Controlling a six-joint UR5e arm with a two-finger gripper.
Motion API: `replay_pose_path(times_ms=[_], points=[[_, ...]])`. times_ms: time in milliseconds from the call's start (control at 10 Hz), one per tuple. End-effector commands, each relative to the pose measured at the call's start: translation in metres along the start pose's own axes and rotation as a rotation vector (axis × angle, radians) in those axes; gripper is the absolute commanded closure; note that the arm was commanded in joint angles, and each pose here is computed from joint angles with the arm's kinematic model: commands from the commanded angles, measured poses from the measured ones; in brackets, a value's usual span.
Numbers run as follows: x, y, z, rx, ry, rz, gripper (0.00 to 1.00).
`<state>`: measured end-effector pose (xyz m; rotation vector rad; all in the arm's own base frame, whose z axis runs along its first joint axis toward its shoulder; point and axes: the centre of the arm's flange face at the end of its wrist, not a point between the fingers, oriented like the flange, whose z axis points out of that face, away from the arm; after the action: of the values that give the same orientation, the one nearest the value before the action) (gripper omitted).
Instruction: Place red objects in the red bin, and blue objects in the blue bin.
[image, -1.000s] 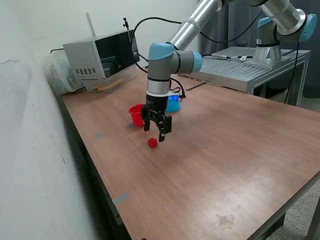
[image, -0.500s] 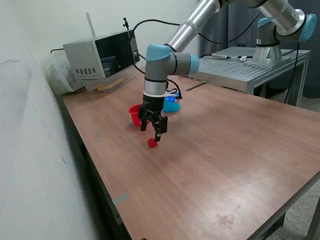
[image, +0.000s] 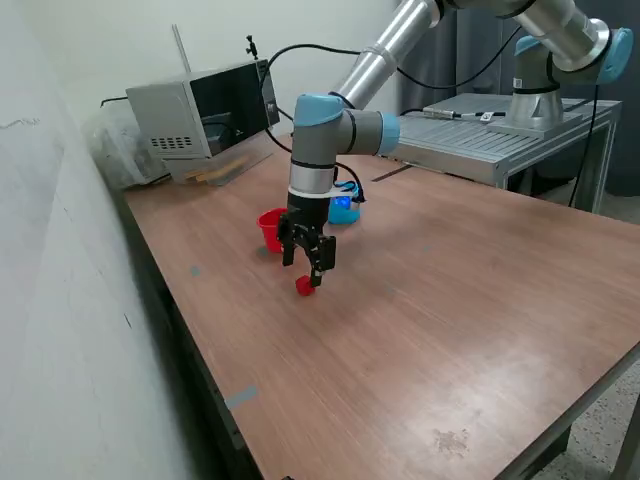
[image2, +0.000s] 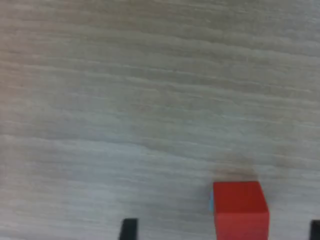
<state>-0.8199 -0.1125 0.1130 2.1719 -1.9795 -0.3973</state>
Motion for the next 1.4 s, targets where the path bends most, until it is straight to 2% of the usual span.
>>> replay_pose_path(times_ms=[0, 800, 1000, 1200, 1300], points=[[0.002, 0.0, 0.0, -0.003, 0.005, -0.002, 1.0], [0.0, -0.003, -0.006, 0.004, -0.001, -0.008, 1.0], [-0.016, 0.003, -0.054, -0.034, -0.013, 0.003, 1.0], [-0.052, 0.011, -0.12, -0.094, -0.036, 0.039, 1.0], [-0.077, 0.013, -0.141, -0.104, -0.051, 0.051, 1.0]])
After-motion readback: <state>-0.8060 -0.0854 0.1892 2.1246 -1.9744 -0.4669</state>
